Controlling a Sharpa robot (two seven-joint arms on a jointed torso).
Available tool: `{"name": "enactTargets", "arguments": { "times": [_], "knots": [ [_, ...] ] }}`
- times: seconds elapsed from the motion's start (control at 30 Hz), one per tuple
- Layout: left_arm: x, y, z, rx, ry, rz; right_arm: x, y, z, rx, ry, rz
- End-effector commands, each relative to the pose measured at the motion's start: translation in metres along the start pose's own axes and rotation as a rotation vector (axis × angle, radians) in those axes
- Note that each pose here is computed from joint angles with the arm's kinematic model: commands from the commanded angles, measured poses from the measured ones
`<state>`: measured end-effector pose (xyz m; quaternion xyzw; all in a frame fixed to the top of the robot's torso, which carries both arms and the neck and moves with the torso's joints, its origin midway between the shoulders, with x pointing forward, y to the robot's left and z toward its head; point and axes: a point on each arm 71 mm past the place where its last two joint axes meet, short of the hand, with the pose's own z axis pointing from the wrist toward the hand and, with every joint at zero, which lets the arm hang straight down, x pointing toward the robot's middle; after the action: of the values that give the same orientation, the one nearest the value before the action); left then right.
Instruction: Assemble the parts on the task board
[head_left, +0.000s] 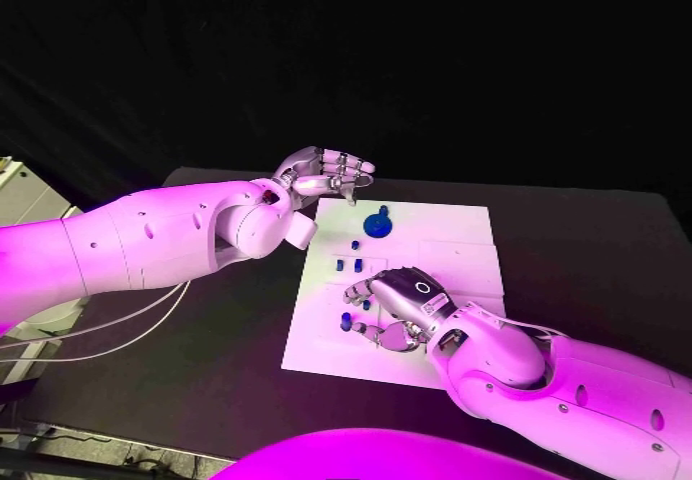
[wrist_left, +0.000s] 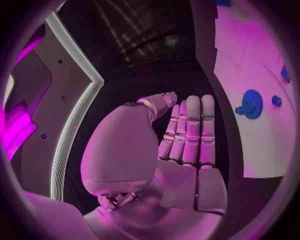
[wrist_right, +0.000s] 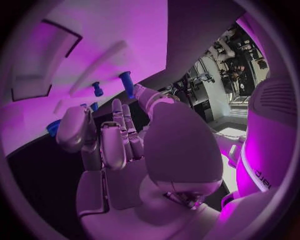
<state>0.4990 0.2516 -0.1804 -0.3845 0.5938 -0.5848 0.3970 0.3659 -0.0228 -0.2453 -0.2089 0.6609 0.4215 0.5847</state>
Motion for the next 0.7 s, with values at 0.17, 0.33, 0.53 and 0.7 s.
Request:
{"name": "enactTargets", "arguments": {
  "times": [0.17, 0.33, 0.53, 0.7],
  "knots": [
    [0.0015, -0.0007, 0.0004, 0.003, 0.018, -0.011, -0.029, -0.009, -0.017, 0.001, -0.116, 0.084],
    [0.0004, -0.0001, -0.0006, -0.001, 0.019, -0.012, -0.062, -0.046, -0.041, 0.159, -0.088, 0.201],
    [0.0001, 0.0008, -0.0017, -0.003, 0.02, -0.012, -0.094, -0.09, -0.08, 0.385, 0.014, 0.287],
    [0.0029, 0.0014, -0.0012, -0.004, 0.032, -0.019, -0.1, -0.11, -0.105, 0.503, 0.054, 0.313]
  ]
}}
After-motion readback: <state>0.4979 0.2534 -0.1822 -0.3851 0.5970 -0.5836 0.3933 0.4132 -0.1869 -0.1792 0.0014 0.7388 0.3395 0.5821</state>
